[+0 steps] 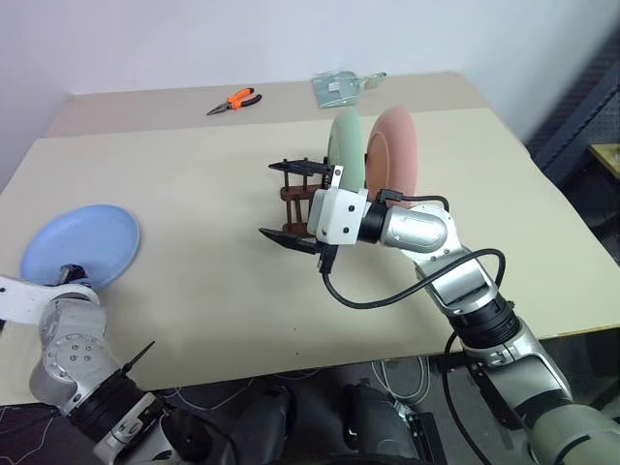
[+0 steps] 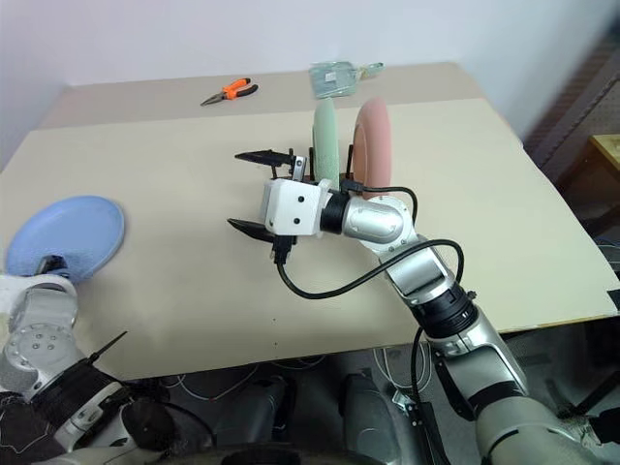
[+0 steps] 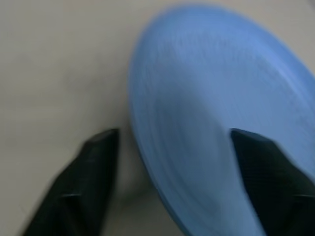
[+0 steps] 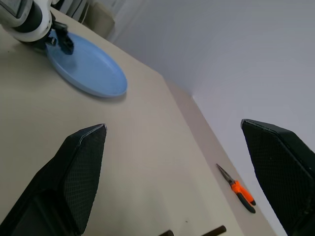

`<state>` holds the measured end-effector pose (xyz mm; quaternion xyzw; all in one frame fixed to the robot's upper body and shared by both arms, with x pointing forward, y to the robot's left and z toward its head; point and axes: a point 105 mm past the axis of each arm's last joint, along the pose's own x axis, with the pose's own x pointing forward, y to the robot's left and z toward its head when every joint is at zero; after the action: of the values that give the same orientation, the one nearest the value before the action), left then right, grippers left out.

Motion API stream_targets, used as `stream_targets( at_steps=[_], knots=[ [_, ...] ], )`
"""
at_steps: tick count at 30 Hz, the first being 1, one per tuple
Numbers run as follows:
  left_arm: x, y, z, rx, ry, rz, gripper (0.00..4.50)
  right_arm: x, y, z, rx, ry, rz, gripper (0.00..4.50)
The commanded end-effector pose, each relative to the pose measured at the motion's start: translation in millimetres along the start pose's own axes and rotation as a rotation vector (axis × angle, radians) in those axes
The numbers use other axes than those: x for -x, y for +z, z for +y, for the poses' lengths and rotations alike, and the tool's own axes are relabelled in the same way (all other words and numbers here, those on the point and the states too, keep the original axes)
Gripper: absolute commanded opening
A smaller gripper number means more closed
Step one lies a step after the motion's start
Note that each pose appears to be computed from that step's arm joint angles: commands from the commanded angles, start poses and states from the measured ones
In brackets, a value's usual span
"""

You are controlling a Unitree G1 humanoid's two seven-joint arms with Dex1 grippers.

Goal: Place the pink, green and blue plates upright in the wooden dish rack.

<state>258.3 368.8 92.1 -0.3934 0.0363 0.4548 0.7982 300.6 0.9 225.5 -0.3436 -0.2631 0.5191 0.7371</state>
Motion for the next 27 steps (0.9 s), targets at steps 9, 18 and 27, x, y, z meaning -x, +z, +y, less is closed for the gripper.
stream_targets(
  at_steps=[9, 18, 27],
  knots=[
    [22.1, 23.4, -82.1, -0.128, -0.395, -0.105, 0.02, 5.0, 3.7, -12.3, -0.002, -0.055, 0.007, 4.50],
    [145.5, -3.6, -222.7, -0.372, -1.067, -0.139, 0.02, -10.2, -1.2, -17.3, 0.234, -0.066, 0.068, 4.50],
    [168.6, -20.5, -231.3, -0.357, -1.131, -0.044, 0.02, -18.2, -24.4, -33.8, 0.398, -0.105, 0.181, 4.50]
  ],
)
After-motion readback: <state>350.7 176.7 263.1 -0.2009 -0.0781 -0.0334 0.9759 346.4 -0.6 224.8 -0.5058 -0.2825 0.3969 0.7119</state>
